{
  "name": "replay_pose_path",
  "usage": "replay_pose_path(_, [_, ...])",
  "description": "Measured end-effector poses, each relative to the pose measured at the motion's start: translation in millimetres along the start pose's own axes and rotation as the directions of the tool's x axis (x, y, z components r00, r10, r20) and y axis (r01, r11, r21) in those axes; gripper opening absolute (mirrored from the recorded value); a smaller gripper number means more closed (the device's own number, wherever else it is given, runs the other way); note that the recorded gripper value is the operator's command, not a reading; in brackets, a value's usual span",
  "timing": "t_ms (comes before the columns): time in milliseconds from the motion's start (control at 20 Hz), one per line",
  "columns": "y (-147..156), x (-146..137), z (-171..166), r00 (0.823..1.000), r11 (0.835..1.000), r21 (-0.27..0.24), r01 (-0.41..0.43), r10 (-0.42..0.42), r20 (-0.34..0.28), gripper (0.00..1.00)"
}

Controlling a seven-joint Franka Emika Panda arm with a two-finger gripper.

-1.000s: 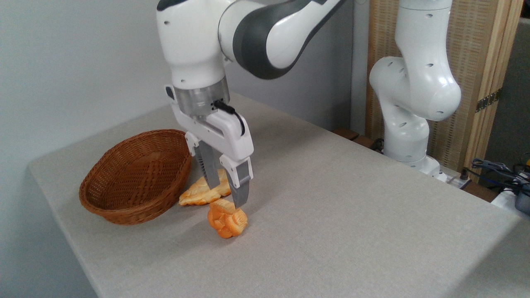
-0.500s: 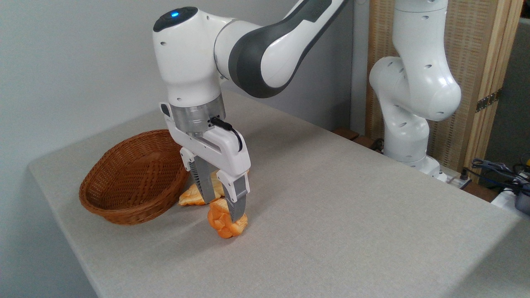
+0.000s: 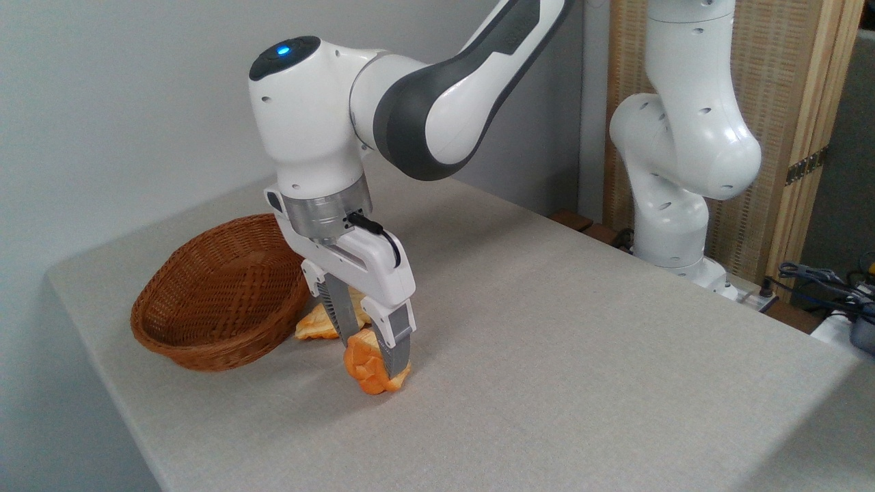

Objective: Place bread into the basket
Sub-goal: 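Close the gripper on the orange roll, then lift the orange roll and carry it over the wicker basket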

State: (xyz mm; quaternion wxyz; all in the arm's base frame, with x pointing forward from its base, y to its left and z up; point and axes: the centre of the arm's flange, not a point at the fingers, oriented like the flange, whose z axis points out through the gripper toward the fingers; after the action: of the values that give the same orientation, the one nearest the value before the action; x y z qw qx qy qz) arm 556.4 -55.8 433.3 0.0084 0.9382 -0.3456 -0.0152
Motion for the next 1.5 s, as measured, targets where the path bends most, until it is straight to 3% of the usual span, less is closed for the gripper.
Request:
replay_pose_path(500, [-1,1,-4,1.0,1.0,0.005,0.0,0.0,-0.007,0.5])
replay_pose_path(650, [-1,10,-24,0.999,1.0,0.021,-0.003,0.004,-0.048,0.52])
replay_pose_path(750, [7,24,-49,0.993,1.0,0.004,0.002,-0.001,-0.121,0.52])
replay_pose_path(900, [32,48,-77,0.98,1.0,-0.024,-0.001,-0.004,-0.2,0.71])
replay_pose_path(950, [45,59,-84,0.976,0.999,-0.034,0.008,-0.015,-0.218,0.72])
replay_pose_path(1000, [60,72,-89,0.972,0.999,-0.044,0.021,-0.031,-0.234,0.82])
replay_pose_path(1050, [71,83,-91,0.969,0.998,-0.049,0.03,-0.041,-0.246,1.0])
replay_pose_path(1300, [117,138,-66,0.95,0.997,-0.065,0.051,-0.068,-0.303,1.0])
replay_pose_path(1500, [122,153,-43,0.953,0.996,-0.077,0.053,-0.073,-0.295,1.0])
